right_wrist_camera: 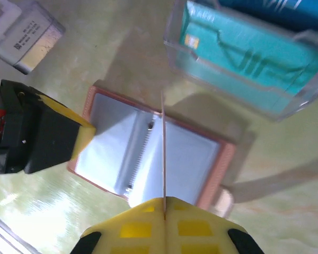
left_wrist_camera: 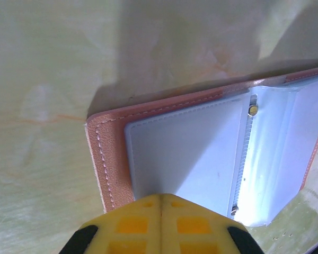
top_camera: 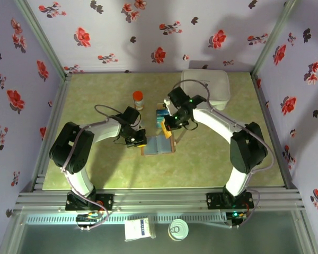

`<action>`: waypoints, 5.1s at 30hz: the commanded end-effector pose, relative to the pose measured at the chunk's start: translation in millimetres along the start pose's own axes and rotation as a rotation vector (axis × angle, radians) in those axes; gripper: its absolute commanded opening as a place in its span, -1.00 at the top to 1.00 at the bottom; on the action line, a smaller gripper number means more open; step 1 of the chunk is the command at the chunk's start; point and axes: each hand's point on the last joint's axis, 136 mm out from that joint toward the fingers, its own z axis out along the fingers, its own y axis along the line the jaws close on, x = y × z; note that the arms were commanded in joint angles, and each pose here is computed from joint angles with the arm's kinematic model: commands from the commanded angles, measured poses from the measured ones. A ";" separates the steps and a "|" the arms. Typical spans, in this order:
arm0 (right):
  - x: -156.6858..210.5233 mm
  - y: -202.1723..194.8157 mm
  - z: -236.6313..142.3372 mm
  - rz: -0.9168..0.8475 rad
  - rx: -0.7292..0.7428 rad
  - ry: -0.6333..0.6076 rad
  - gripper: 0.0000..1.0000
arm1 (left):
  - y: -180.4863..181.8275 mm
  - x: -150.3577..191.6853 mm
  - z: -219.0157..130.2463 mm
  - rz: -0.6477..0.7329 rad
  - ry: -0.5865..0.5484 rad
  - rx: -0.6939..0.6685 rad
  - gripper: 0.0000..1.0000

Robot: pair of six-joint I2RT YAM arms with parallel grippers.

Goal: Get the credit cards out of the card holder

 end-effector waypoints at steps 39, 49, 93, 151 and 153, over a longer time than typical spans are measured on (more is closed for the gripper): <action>-125.8 -76.3 25.6 -1.064 0.259 0.129 0.94 | 14.3 2.5 -14.9 0.000 0.008 -0.034 0.87; -125.3 -79.1 33.2 -1.054 0.260 0.133 0.84 | 16.1 3.8 -13.1 -0.005 0.005 -0.033 0.88; -80.2 4.5 7.5 -0.105 0.146 -0.263 0.69 | 18.8 4.8 -24.3 -0.012 -0.056 -0.022 0.91; 15.7 -91.3 -49.0 0.261 0.394 -0.332 -0.99 | 84.0 -88.1 -148.4 -0.061 -0.493 -0.177 -0.99; 18.7 -125.0 -63.7 0.241 0.529 -0.376 -0.99 | 105.5 -94.9 -165.4 -0.071 -0.575 -0.252 -0.99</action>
